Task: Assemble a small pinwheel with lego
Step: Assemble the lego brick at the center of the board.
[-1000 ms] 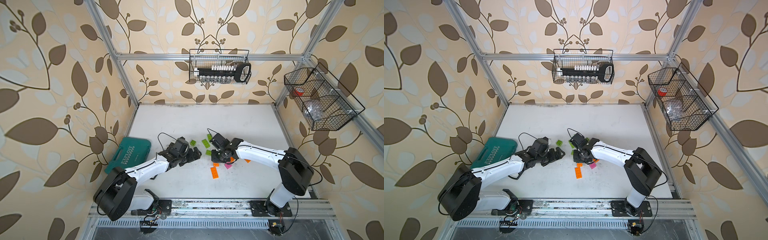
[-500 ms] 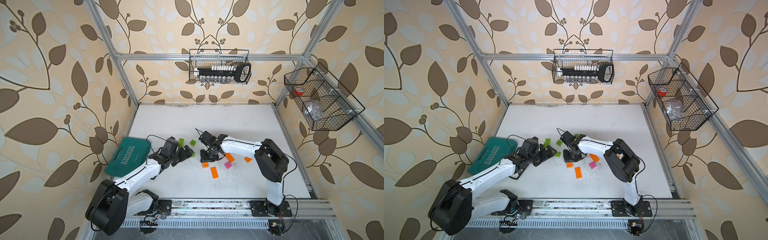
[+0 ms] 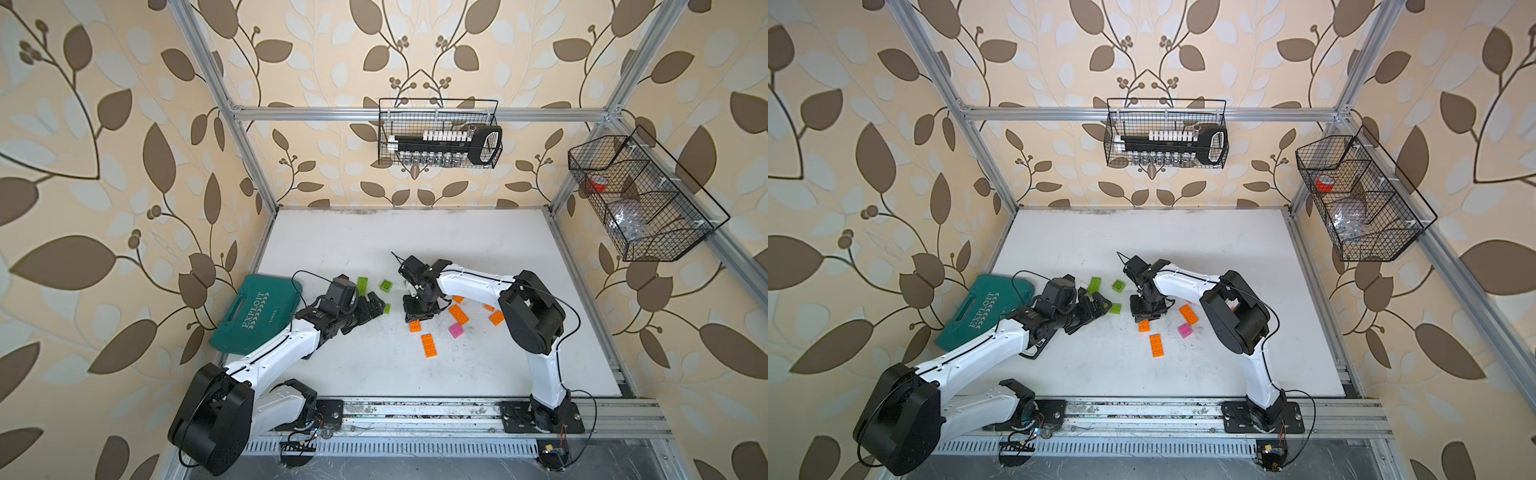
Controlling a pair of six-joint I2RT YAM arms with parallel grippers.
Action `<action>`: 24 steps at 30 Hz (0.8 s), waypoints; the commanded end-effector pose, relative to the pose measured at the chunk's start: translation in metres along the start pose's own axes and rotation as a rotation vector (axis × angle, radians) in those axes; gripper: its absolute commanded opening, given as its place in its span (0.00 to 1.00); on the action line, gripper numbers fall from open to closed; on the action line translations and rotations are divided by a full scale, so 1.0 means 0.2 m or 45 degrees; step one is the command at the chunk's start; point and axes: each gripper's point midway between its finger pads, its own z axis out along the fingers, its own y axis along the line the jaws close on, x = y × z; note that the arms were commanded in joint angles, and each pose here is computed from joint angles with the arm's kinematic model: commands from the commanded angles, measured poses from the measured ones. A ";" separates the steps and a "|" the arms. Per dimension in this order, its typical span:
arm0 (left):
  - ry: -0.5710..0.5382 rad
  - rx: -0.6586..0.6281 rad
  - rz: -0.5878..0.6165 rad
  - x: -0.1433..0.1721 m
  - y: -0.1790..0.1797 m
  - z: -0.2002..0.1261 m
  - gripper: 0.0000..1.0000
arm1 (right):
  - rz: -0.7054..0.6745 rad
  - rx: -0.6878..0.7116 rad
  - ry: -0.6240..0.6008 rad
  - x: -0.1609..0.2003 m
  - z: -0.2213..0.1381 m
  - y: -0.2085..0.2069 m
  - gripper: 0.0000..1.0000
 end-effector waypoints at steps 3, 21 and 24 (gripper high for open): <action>0.010 -0.021 0.091 0.00 -0.06 0.01 0.99 | -0.002 0.174 0.045 0.03 0.02 -0.18 0.14; 0.024 -0.070 0.125 0.05 -0.05 0.04 0.99 | -0.086 0.269 0.062 0.20 0.06 -0.17 0.16; 0.020 -0.068 0.122 0.05 -0.05 0.04 0.99 | -0.084 0.286 0.054 0.20 0.07 -0.18 0.16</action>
